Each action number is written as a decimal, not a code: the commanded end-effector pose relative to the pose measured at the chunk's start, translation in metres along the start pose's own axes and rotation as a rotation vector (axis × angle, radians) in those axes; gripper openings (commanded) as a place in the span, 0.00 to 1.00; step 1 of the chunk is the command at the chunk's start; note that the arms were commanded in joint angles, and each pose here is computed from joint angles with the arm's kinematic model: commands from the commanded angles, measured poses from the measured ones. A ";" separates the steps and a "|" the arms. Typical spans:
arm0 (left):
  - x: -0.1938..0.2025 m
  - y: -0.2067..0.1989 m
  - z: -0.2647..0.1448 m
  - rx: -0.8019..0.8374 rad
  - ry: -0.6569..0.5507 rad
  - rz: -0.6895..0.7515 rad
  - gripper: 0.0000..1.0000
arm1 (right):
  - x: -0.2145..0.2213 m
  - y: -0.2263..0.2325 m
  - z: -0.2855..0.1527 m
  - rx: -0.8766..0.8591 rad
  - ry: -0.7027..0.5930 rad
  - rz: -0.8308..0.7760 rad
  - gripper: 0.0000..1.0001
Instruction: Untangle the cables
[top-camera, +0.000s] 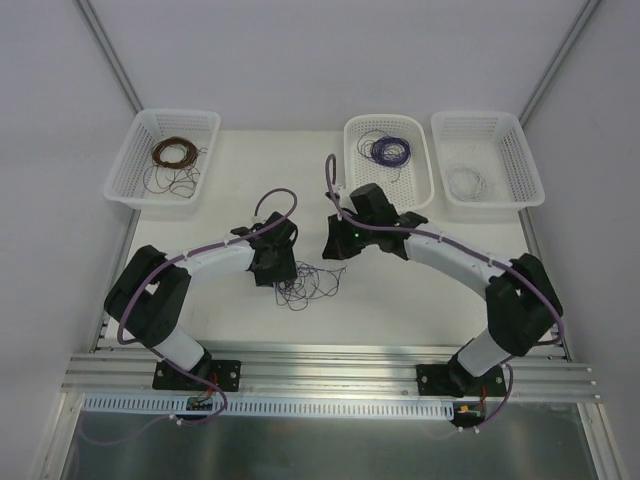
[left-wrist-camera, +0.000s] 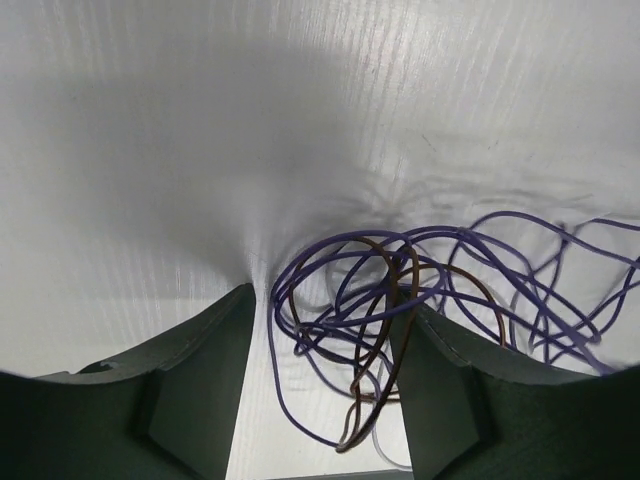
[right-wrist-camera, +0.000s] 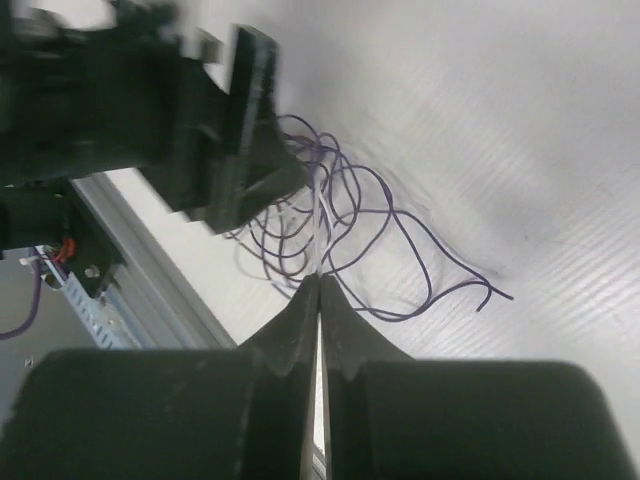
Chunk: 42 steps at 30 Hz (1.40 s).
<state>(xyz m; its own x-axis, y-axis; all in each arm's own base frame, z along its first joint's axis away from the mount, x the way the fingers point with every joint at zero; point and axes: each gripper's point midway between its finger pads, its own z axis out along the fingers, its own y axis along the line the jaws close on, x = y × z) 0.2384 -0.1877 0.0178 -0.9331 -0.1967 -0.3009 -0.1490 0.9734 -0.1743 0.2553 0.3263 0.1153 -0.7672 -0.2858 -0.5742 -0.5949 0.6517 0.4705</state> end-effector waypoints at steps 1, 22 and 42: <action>0.008 0.010 0.006 -0.021 0.037 -0.001 0.55 | -0.043 0.032 -0.062 -0.010 -0.143 -0.130 0.01; 0.012 0.021 0.011 -0.039 0.067 -0.025 0.55 | -0.089 0.054 -0.375 0.401 -0.750 -0.269 0.01; 0.006 0.032 0.009 -0.049 0.051 -0.049 0.55 | -0.067 0.088 -0.528 0.562 -1.128 -0.334 0.01</action>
<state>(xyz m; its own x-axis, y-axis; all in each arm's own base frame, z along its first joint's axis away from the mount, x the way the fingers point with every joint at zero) 0.2468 -0.1785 0.0181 -0.9234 -0.2560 -0.2859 -0.1985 0.9562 -0.2149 0.1519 0.0760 0.5144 0.0297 0.0595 -0.9978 -0.4444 0.8949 0.0401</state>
